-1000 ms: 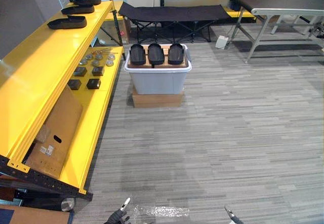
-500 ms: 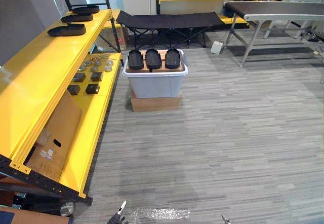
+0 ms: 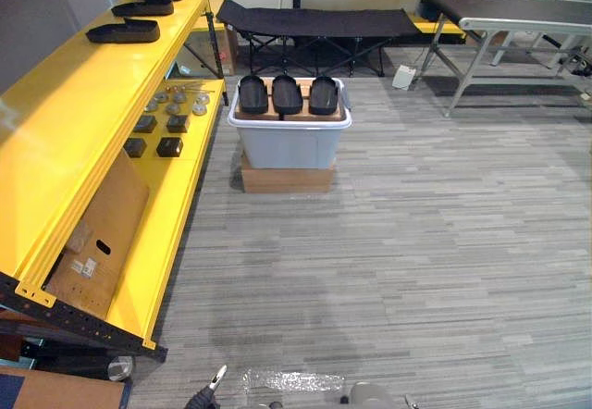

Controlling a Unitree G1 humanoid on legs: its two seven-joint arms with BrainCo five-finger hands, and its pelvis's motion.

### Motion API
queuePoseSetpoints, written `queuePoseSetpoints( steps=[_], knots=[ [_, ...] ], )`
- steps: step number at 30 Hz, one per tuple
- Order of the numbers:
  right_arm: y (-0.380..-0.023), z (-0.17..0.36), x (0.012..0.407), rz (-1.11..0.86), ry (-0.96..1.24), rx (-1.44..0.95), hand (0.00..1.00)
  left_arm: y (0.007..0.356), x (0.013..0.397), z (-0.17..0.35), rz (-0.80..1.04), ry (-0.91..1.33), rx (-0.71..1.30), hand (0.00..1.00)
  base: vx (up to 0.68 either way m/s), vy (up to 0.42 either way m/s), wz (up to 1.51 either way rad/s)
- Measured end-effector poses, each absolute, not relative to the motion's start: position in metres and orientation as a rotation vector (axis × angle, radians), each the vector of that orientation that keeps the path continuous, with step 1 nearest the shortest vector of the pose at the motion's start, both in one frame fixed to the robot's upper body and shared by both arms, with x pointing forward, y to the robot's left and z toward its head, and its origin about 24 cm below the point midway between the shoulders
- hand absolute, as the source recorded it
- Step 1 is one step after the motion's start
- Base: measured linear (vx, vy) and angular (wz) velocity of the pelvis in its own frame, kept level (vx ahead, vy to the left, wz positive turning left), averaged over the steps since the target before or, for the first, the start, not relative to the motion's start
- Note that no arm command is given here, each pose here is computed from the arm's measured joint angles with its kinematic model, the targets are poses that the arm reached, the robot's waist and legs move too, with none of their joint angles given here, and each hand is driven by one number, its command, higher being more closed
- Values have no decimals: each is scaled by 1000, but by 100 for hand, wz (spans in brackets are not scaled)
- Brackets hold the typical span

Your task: Walk over and take plastic housings, then place them on the shelf

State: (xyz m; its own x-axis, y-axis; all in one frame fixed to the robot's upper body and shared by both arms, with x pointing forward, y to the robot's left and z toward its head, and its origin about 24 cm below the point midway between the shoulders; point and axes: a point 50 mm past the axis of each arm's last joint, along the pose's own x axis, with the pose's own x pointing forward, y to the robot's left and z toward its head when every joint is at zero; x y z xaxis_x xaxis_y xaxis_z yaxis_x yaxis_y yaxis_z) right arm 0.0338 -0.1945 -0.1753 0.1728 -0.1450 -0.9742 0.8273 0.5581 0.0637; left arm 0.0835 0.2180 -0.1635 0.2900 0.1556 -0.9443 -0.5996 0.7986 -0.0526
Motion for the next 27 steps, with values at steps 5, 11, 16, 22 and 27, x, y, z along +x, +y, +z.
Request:
queuePoseSetpoints(
  steps=[5, 11, 16, 22, 27],
  knots=[
    [-198, -175, 30, -751, 1196, 639, 0, 221, 109, -155, 501, 1091, -456, 0, 356, -125, 0],
    [-230, -167, 44, -730, 1148, 520, 0, 202, 98, -160, 529, 1122, -540, 0, 500, -386, 35],
    [-262, -154, 71, -742, 1006, 427, 0, 192, 72, -168, 600, 1160, -632, 0, 561, -294, -14],
    [-264, -146, 95, -737, 902, 429, 0, 189, 28, -174, 676, 1243, -668, 0, 433, 15, -42],
    [-248, -154, 83, -702, 953, 461, 0, 210, 30, -170, 679, 1200, -589, 0, 482, 136, 9]
  ],
)
